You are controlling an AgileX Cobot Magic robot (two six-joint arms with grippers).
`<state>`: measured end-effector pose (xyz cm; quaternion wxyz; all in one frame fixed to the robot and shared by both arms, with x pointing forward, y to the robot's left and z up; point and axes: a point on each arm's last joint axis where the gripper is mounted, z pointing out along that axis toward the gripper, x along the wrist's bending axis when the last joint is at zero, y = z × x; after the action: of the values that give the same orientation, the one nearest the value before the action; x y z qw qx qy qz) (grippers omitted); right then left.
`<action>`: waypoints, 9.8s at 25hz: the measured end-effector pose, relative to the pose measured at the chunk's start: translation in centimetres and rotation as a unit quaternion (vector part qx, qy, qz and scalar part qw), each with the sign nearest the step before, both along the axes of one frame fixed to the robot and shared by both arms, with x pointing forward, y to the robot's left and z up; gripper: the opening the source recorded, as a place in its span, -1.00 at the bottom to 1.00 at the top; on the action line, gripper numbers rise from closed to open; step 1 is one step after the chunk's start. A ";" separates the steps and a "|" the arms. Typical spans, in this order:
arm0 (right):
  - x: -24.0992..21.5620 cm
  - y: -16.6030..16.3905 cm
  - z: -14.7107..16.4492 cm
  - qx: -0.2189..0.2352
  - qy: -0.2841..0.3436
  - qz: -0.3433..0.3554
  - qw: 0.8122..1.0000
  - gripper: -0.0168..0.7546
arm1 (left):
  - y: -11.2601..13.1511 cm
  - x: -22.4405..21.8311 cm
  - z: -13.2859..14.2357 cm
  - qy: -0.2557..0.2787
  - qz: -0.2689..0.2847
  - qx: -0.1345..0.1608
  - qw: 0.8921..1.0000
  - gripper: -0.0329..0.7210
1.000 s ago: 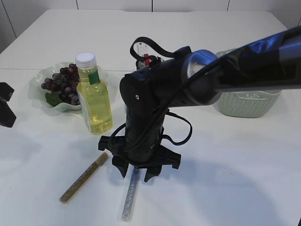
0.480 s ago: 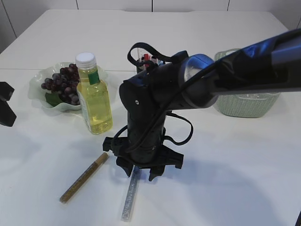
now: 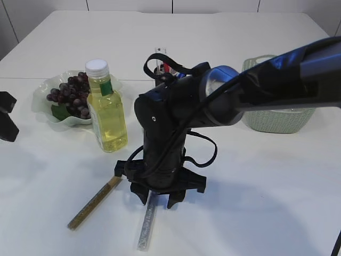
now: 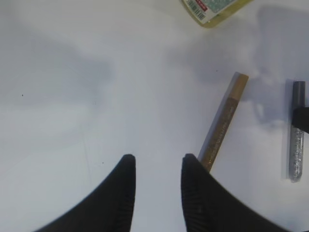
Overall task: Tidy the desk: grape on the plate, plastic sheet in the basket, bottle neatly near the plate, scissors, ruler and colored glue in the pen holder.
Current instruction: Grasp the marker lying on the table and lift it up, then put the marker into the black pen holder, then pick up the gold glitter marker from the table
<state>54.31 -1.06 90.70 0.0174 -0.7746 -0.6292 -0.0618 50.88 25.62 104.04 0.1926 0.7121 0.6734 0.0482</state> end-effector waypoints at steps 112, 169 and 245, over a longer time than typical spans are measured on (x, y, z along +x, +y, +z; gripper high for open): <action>22.4 -12.3 7.1 0.126 -0.613 0.368 0.688 -0.65 | -0.1 -0.7 -0.2 0.040 -0.007 -0.004 0.999 -0.29; -2.9 -20.4 17.9 -0.007 -0.092 0.267 0.959 0.04 | -8.0 -0.3 -3.0 0.001 -0.186 0.038 0.982 0.14; -2.7 -20.2 18.0 0.003 -0.103 0.263 0.959 0.02 | -10.6 2.3 -15.6 0.129 -0.209 0.075 0.967 -0.56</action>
<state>51.59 -21.26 108.71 -0.0296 -0.5713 -0.8089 -0.1358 53.21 15.00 88.40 0.0557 0.8495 0.5234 -0.0346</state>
